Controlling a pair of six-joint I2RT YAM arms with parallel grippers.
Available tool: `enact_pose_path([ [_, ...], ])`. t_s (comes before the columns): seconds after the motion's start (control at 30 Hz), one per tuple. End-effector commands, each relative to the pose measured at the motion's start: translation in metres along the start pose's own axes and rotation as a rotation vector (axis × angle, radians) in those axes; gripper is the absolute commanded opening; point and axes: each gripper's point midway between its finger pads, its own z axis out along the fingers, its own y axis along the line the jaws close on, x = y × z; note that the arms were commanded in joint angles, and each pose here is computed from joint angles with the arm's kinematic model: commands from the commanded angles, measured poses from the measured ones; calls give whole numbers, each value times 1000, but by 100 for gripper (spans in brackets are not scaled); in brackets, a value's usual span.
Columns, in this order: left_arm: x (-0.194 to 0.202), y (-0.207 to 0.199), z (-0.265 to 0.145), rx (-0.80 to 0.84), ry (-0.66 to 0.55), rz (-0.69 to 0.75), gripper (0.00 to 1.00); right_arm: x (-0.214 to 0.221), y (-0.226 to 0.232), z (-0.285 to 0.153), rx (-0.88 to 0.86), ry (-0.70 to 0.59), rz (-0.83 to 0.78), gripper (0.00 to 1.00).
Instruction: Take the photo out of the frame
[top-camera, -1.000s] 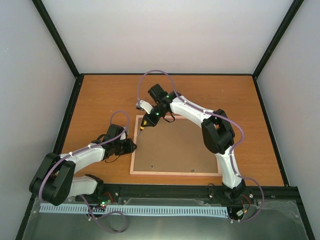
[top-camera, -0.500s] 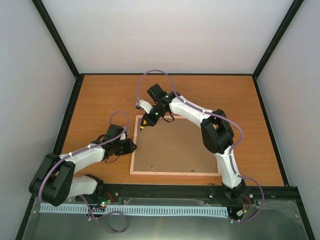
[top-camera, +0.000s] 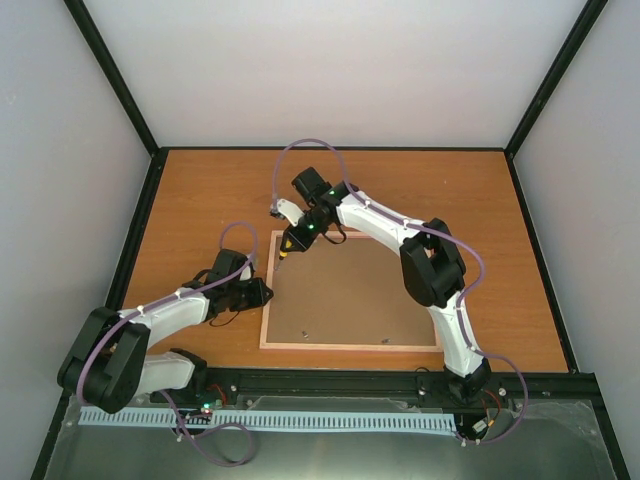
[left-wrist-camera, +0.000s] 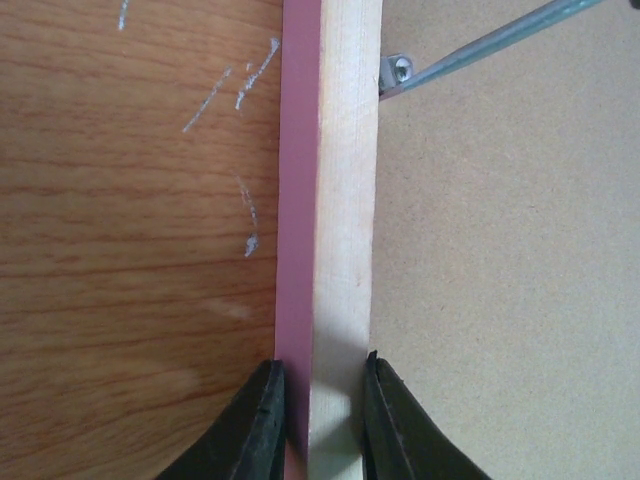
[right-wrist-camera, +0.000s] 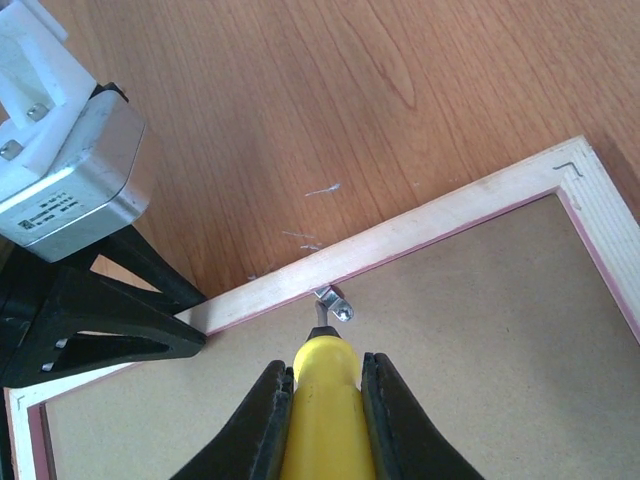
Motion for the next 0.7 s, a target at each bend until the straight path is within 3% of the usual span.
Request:
enact_pose_path([
  [0.0, 12, 3, 0, 0, 41, -45, 1, -3, -20, 2, 118, 7, 1, 3],
  [0.37, 12, 2, -1, 1, 40, -46, 1, -5, -36, -9, 233, 10, 33, 3],
  [0.67, 13, 3, -1, -2, 39, -48, 1, -7, -17, -29, 224, -3, 4, 3],
])
